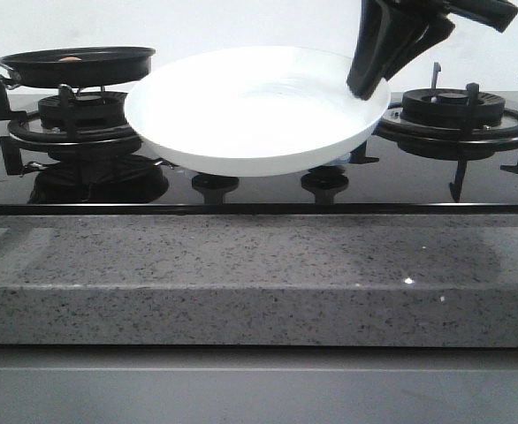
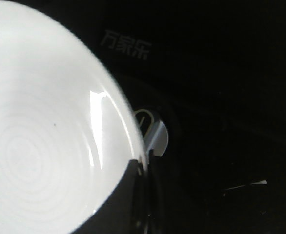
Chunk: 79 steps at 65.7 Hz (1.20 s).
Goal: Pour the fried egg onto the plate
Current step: 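Lift the pan with the left gripper and tilt it toward the plate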
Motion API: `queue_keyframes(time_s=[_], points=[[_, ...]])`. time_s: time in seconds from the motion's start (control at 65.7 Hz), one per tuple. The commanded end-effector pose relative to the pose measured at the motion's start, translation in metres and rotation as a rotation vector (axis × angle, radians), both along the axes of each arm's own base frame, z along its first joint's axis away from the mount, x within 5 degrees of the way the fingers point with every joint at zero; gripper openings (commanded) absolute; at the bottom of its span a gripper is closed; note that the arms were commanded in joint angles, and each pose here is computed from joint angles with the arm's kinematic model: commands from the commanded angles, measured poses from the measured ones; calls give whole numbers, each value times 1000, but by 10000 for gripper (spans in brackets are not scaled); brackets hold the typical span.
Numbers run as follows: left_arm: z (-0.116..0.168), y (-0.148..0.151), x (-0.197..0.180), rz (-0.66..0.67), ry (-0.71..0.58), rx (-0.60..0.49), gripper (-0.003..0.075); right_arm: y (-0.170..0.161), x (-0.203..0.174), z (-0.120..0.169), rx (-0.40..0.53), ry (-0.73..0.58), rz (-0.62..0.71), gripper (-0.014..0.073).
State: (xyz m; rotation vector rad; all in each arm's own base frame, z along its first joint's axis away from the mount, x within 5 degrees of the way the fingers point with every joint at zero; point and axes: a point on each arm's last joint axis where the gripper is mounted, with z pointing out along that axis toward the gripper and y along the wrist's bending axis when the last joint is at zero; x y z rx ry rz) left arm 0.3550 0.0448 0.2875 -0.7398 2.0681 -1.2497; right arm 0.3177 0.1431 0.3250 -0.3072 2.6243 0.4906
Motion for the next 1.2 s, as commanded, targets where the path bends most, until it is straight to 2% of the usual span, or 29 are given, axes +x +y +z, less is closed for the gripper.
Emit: queue_keyframes(time_s=[0.0,0.259,0.35,0.441,0.593,0.776,0.928,1.187], points=[[25,-3,1,-15,-93,-87,589,-2,-5,26,45,-105,-4,-66],[15,-3,7,-26,-72,-152,585,-2,-5,26,45,-105,-4,-66],[11,-2,9,-25,-63,-156,562,-2,-5,26,45,-105,-4,-66],[9,-2,10,-29,-56,-161,503,-2,-5,26,45,-105,-4,-66],[10,-4,9,-46,-61,-180,359,-2,-5,26,45,-105,-4,-66],[14,-7,7,-79,-74,-223,244,-2,-5,26,45,-105,-4,-66],[16,-7,7,-72,-85,-251,176,-2,-5,26,45,-105,-4,-66],[16,-7,7,-83,-98,-239,78,-2,-5,26,45,-105,-4,-66]])
